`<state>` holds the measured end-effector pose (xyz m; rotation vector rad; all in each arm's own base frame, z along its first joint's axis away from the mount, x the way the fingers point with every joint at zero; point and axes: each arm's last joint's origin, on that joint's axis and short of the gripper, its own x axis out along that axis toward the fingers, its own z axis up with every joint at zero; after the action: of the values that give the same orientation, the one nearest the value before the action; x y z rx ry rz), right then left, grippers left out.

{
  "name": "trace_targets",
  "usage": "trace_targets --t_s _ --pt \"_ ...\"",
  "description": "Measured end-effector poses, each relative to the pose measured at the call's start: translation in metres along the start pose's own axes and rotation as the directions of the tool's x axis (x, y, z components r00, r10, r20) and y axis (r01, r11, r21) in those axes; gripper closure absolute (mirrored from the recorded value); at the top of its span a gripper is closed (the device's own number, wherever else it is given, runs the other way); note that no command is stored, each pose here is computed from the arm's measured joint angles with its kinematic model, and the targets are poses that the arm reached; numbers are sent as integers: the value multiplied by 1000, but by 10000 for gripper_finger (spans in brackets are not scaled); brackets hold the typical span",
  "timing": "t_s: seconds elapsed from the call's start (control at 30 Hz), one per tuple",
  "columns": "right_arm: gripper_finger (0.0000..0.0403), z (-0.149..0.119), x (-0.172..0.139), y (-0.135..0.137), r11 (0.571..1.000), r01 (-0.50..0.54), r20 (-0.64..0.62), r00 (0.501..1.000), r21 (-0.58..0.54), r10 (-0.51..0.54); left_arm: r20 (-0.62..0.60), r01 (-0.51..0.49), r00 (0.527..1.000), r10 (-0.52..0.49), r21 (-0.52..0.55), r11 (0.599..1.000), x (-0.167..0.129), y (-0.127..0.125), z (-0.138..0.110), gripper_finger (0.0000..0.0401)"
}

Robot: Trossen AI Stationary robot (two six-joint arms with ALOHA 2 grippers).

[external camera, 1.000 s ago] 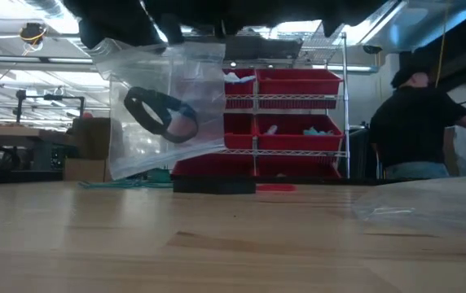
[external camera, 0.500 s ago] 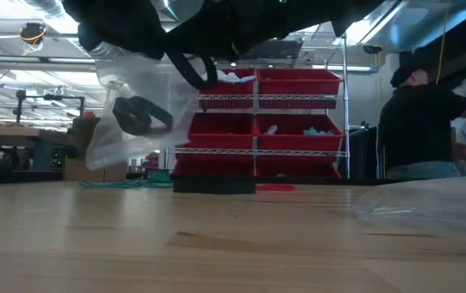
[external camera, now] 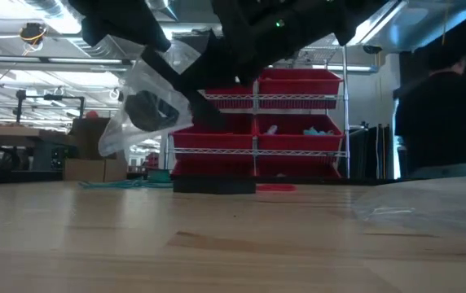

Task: Sort rubber bands
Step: Put the black rubber band into the transparent zip bag

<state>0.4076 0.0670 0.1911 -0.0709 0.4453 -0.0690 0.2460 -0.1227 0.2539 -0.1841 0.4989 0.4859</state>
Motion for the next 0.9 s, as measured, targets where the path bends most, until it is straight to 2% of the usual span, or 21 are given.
trace_targets --t_s 0.1,0.23,0.53,0.63,0.9 --pt "402 3 0 0 998 9 32 999 65 -11 -5 2 1000 -2 16 1000 0 0 0 401" --pt "402 6 0 0 978 -6 61 998 207 -7 -13 -4 1000 4 27 1000 2 -1 -3 401" --pt "402 5 0 -2 885 -18 49 999 466 -5 -48 -36 998 40 74 997 18 -10 -19 401" --pt "402 5 2 -7 860 -29 41 999 510 9 -45 -34 998 37 73 997 21 -13 -21 401" --pt "402 7 3 -15 804 -5 64 997 594 -41 -26 -15 1000 18 86 996 24 -18 -21 401"
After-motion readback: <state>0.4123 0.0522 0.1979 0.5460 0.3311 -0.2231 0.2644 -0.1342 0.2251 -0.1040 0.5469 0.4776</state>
